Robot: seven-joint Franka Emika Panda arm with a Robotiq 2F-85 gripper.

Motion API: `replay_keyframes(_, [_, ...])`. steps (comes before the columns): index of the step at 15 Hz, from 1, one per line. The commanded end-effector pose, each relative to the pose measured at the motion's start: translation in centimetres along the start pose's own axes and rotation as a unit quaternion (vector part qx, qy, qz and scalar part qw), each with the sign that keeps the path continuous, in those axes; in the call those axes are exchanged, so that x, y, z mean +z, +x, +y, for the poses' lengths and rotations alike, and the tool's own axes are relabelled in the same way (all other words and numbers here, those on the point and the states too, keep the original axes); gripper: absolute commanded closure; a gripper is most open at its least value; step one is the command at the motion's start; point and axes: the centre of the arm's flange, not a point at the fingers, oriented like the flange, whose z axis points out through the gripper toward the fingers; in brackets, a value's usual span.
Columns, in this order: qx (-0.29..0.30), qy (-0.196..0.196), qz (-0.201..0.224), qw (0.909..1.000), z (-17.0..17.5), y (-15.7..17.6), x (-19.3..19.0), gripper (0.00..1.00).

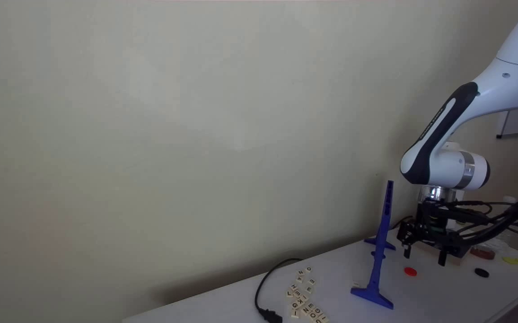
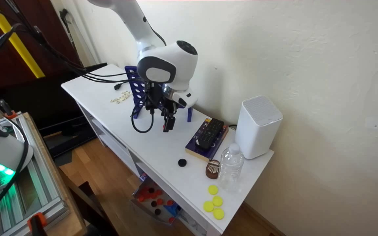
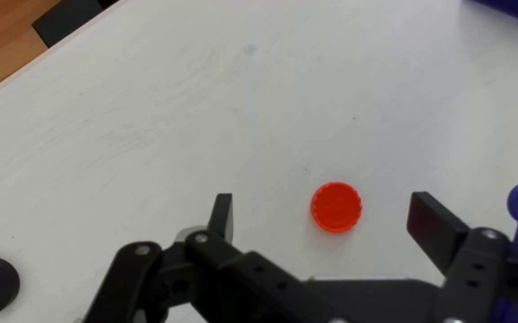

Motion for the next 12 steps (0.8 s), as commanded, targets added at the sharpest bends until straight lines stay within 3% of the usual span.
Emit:
replay_keyframes(1, [0.029,0.013,-0.001,0.9995,-0.9,1.2,0.9,0.00])
replay_keyframes(12, [0.035,0.009,0.001,0.9994,-1.5,2.0,2.3,0.00])
